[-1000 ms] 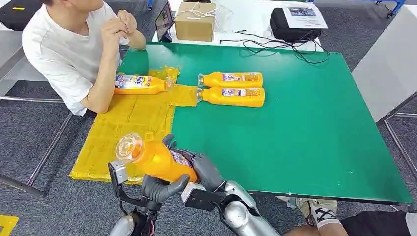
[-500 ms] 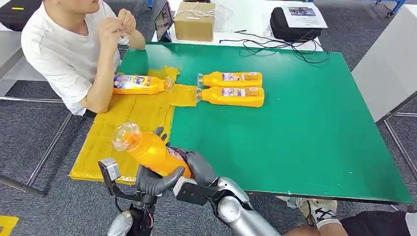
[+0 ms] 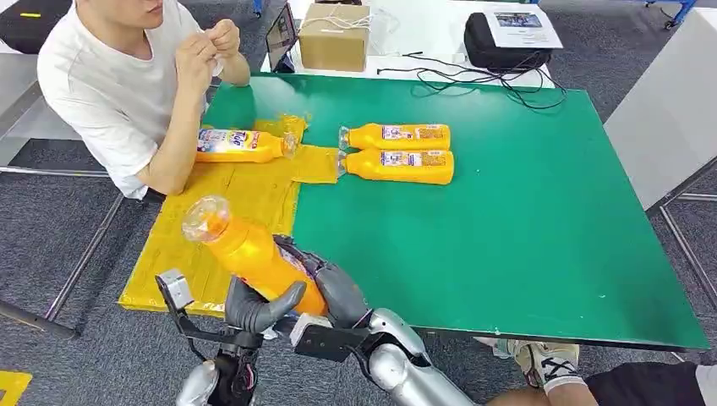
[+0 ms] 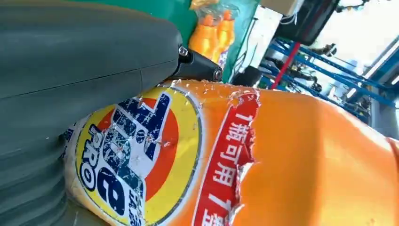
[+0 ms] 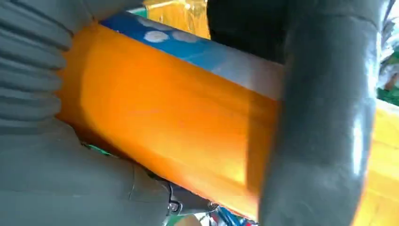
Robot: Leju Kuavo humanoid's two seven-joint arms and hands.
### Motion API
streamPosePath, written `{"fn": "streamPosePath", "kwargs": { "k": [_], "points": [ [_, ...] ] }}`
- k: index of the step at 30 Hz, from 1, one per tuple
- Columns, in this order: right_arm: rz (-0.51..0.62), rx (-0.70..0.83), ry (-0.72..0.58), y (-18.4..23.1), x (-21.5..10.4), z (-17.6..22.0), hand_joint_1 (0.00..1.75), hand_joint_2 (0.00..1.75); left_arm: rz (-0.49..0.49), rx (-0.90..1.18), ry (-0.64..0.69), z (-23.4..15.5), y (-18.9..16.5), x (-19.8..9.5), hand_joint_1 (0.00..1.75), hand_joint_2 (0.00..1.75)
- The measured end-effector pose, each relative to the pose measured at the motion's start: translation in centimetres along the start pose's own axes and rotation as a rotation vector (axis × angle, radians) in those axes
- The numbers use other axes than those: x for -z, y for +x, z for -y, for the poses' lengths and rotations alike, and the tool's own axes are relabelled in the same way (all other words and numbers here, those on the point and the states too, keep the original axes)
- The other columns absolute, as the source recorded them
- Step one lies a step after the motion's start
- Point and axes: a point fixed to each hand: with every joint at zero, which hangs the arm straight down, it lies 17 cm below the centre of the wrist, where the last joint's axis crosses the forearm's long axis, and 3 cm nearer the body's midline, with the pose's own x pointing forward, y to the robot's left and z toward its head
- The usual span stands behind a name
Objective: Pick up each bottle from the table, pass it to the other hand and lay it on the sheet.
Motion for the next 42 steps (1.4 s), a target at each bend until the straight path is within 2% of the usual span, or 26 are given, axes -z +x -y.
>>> {"fn": "streamPosePath", "kwargs": {
  "k": [8,15,22,27,33,37,40,42],
  "points": [
    [-0.024,-0.056,-0.055,-0.3,-0.1,0.6,0.0,0.0,0.003,0.13,0.039,-0.7,0.0,0.7,1.75,1.75],
    [-0.063,-0.045,-0.086,-0.9,-1.6,-0.4,0.0,0.0,0.128,0.595,0.176,-3.9,2.9,2.9,1.75,1.75],
    [-0.079,-0.022,-0.084,-1.0,-2.4,-1.4,0.0,0.0,0.167,0.669,0.202,-5.0,4.5,4.2,1.75,1.75],
    [-0.065,-0.032,-0.075,-0.8,-2.3,-1.6,0.0,0.0,0.216,0.982,0.238,-6.6,6.2,5.2,1.75,1.75],
    [-0.045,-0.013,-0.063,-0.4,-2.1,-1.6,0.0,0.0,0.151,1.275,0.186,-10.5,5.4,6.0,1.75,1.75],
    [-0.031,0.013,-0.055,-0.1,-2.1,-2.0,0.0,0.0,0.038,1.454,0.132,-14.4,3.8,6.4,1.75,1.75],
    [-0.022,0.039,-0.049,0.0,-2.3,-2.3,0.0,0.0,-0.104,1.56,0.055,-17.4,0.8,5.6,1.75,1.75],
    [-0.014,0.052,-0.041,0.2,-2.3,-2.6,0.0,0.0,-0.137,1.64,-0.007,-18.1,-0.1,5.9,1.75,1.75]
  ]
}}
